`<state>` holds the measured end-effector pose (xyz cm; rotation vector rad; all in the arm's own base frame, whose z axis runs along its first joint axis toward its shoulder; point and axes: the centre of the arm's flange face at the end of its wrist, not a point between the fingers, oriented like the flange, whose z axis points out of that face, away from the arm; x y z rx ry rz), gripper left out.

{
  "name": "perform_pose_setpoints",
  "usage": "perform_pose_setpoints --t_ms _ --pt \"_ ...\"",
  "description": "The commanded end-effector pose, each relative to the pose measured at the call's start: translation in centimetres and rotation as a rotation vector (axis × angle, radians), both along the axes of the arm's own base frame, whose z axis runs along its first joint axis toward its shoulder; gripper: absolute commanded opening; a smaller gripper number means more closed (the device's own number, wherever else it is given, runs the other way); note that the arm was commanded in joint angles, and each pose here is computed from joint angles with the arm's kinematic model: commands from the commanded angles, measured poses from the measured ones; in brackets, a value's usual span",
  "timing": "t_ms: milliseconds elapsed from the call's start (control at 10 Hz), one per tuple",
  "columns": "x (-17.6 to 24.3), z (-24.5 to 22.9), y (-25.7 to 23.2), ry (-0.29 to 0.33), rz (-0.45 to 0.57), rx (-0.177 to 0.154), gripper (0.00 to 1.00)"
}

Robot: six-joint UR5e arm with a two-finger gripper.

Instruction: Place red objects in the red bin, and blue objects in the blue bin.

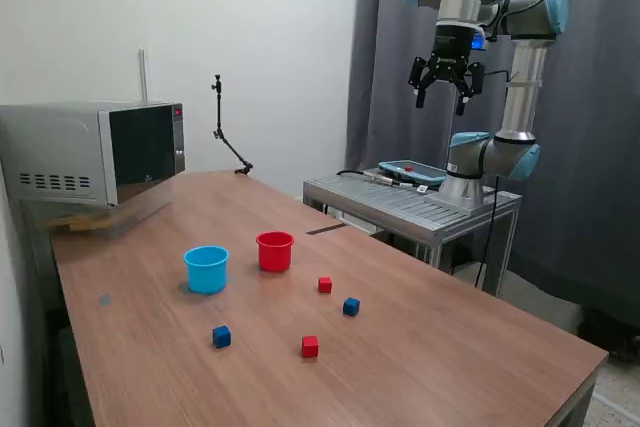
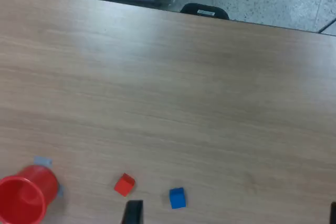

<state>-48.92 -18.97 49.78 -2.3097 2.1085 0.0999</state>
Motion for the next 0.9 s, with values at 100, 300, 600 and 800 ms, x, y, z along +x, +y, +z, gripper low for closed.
perform_pose_setpoints --t_ms 100,300,600,800 --pt "0.01 0.01 0.00 0.002 0.000 0.000 1.00" --pt "0.14 0.07 0.01 0.002 0.000 0.000 1.00" --pt "0.14 0.07 0.01 0.002 0.000 0.000 1.00" --pt "0.08 0.07 0.01 0.002 0.000 0.000 1.00"
